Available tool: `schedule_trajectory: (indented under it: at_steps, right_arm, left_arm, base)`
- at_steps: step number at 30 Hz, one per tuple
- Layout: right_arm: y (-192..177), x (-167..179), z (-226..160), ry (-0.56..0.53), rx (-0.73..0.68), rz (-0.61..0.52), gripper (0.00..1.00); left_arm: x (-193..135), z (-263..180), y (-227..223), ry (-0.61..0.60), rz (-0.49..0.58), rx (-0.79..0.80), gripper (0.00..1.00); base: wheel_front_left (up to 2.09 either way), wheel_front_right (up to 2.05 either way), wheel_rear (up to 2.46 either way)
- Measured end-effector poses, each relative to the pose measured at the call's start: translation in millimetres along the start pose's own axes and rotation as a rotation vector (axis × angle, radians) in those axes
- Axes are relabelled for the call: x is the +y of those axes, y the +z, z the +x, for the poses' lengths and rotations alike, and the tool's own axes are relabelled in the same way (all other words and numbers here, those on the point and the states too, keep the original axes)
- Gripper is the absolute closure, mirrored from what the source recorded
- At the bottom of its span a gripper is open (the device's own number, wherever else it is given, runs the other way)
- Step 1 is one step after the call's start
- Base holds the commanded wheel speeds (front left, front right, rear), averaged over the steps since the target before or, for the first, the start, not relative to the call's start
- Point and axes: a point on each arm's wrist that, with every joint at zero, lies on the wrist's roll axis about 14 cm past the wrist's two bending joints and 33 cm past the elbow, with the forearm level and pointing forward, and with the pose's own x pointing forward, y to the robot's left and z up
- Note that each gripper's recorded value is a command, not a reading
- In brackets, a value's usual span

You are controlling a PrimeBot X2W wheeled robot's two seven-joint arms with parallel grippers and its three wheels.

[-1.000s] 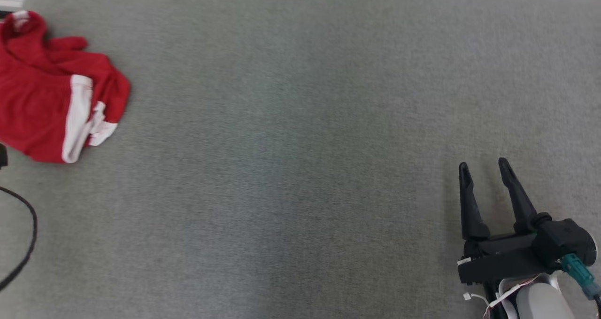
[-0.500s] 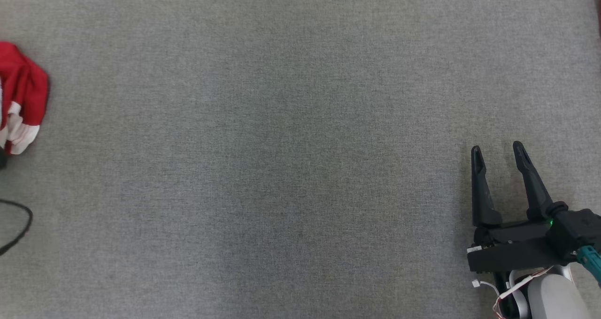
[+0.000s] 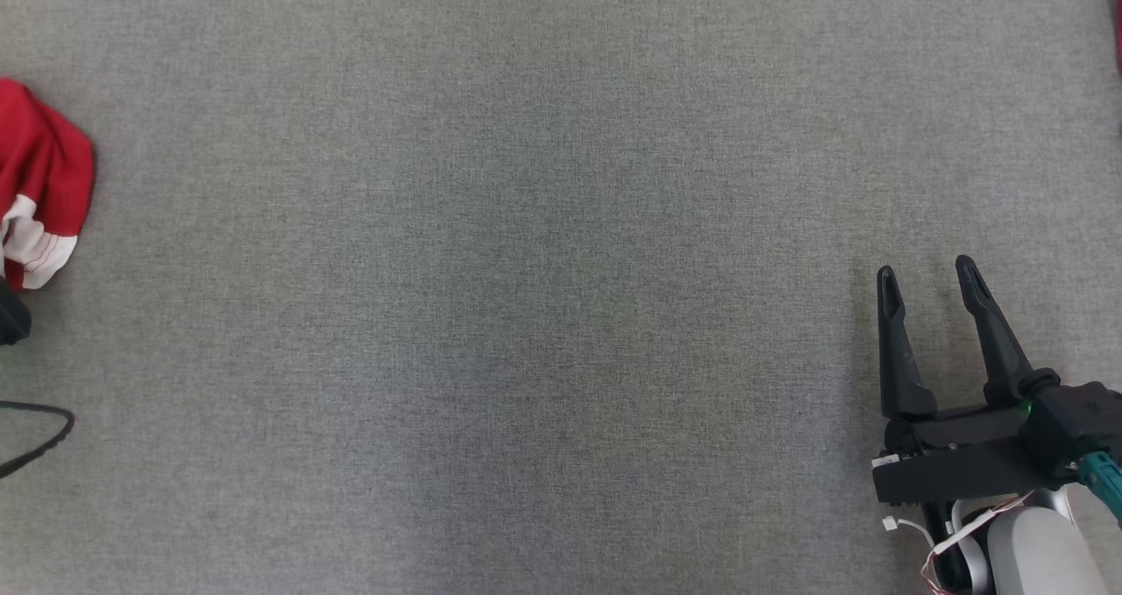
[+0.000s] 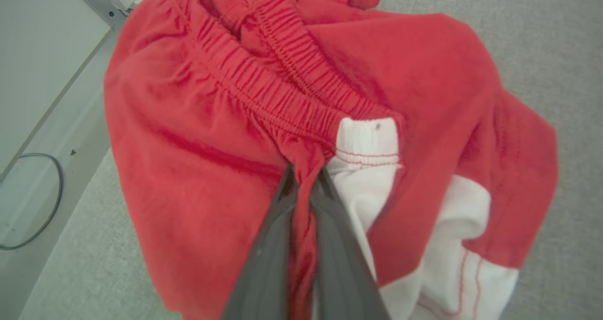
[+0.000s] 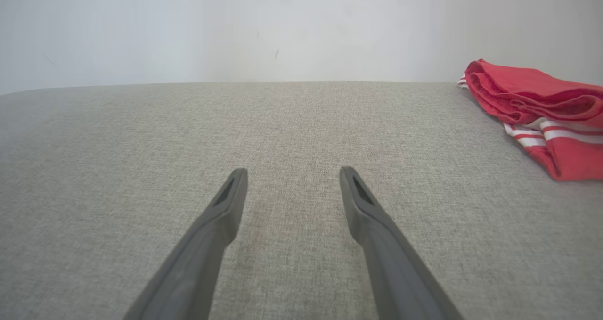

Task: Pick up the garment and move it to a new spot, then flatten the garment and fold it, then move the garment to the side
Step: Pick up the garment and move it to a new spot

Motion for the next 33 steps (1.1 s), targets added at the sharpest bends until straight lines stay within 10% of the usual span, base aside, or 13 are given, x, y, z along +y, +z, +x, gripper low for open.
schedule_trajectory:
  at_steps: [17, 33]
  right_arm:
    - [26.4, 18.1, -14.0, 0.017, -0.075, 0.072, 0.0]
    - [36.3, -6.6, -56.4, -0.115, -0.11, 0.167, 0.0]
  left_arm:
    - [-47.1, -111.2, 228.4, -0.117, 0.166, -0.842, 1.0]
    - [-240.8, -243.3, 293.4, -0.608, 0.24, -1.142, 1.0]
  base:
    - [0.0, 0.0, 0.0]
    - [0.0, 0.0, 0.0]
